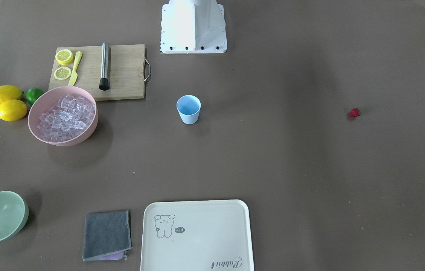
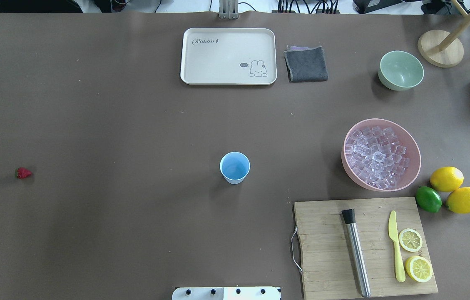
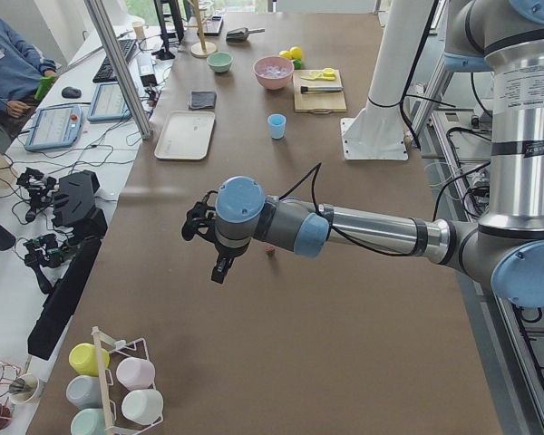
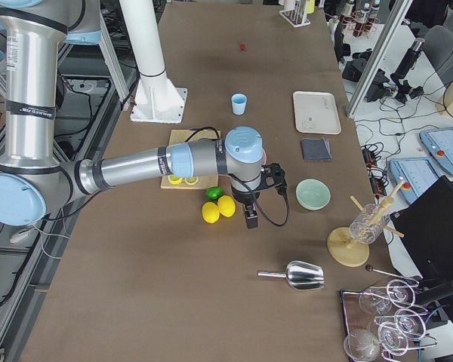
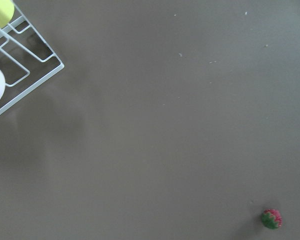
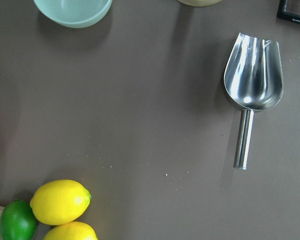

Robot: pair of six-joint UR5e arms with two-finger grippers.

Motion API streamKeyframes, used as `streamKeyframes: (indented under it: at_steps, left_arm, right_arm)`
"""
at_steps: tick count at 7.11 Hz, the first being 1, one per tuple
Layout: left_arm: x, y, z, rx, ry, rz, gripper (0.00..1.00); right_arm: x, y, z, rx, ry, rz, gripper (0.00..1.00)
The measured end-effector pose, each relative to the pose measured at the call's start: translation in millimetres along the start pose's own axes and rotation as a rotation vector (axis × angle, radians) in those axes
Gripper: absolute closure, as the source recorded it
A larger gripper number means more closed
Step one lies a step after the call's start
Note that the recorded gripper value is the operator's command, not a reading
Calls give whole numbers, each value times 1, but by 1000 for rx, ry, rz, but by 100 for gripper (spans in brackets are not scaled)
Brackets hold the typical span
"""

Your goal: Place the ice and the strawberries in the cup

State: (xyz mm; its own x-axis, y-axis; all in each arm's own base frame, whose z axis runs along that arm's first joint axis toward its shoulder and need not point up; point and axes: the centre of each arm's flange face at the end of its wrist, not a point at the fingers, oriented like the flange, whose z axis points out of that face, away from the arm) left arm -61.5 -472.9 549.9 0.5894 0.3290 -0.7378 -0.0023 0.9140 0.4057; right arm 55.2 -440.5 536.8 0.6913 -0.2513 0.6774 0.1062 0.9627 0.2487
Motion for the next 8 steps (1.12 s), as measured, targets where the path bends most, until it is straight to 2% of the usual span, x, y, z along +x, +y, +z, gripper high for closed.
streamKeyframes:
  at_steps: [1, 3, 5, 8]
  left_arm:
    - [10, -8, 7, 15, 27, 49, 2]
    - [21, -17, 38, -21, 43, 60, 1]
    - [18, -16, 46, -30, -3, 41, 1]
    - [19, -17, 46, -21, -11, 44, 1]
  right_arm:
    - [-11, -14, -5, 18, -15, 3, 0]
    - [-63, -59, 0, 34, -31, 109, 0]
    - [-127, -78, 33, 42, -33, 220, 0]
    - [-240, -87, 98, 31, 16, 316, 4]
